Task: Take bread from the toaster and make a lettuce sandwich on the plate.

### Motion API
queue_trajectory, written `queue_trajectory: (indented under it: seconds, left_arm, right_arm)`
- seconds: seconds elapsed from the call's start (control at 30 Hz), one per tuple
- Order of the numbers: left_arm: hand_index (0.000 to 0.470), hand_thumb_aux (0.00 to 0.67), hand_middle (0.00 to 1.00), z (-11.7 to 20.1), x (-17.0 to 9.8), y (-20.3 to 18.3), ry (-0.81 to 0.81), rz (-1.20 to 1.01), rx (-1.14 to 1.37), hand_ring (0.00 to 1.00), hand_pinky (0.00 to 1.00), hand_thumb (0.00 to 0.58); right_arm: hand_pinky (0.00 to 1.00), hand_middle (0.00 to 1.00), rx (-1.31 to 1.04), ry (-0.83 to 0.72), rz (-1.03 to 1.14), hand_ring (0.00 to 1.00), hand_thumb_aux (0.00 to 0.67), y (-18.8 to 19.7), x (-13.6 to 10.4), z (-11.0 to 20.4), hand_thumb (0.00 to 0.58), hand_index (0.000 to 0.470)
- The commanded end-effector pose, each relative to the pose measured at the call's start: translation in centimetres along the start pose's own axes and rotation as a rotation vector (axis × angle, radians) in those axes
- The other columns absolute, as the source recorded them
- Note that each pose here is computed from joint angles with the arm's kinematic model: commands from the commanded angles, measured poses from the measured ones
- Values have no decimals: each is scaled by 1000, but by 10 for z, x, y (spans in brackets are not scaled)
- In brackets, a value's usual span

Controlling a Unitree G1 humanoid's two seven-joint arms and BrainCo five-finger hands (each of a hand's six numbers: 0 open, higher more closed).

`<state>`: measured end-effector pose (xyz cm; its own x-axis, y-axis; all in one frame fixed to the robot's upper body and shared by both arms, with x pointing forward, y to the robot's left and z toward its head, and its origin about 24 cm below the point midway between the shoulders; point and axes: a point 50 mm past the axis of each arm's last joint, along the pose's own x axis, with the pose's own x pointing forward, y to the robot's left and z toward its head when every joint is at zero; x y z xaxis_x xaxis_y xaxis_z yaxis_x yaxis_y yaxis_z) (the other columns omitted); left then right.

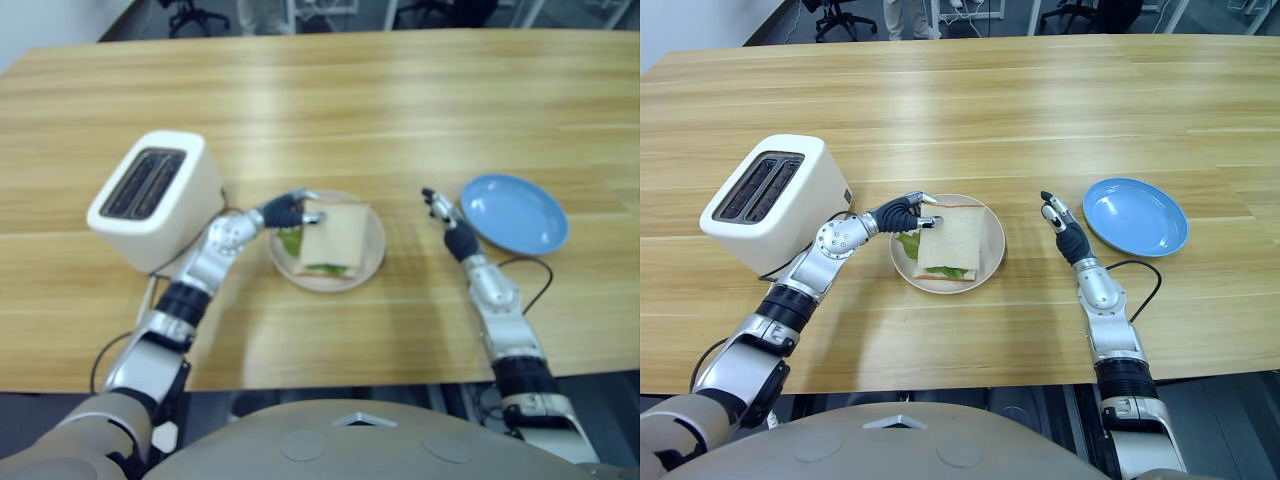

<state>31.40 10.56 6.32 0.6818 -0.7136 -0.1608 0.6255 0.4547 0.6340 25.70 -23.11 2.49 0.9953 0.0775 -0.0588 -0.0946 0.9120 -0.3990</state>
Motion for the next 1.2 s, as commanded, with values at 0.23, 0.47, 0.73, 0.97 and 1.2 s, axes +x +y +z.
queue_trajectory:
  seconds: [0.23,0.47,0.73,0.97,1.2]
  left_arm:
    - [460,670,1000,-13,0,1,58,-54,-25,1000,1000,580]
    - [460,670,1000,-31,0,-4,155,-114,15,1000,1000,580]
    - [460,670,1000,-50,-1,-9,249,-159,99,1000,1000,580]
    - [460,670,1000,-55,1,-10,269,-162,126,1000,1000,580]
    - [460,670,1000,-56,3,-13,271,-170,144,1000,1000,580]
  right_arm:
    - [0,0,-56,-5,10,0,0,-2,-4,2,0,0]
    - [0,0,-257,-127,52,0,0,4,-10,23,0,0]
    - [0,0,-541,-368,156,0,0,27,-25,64,0,0]
    - [0,0,-772,-450,357,0,0,58,-34,63,0,0]
    - [0,0,-1008,-465,473,0,0,77,-28,45,0,0]
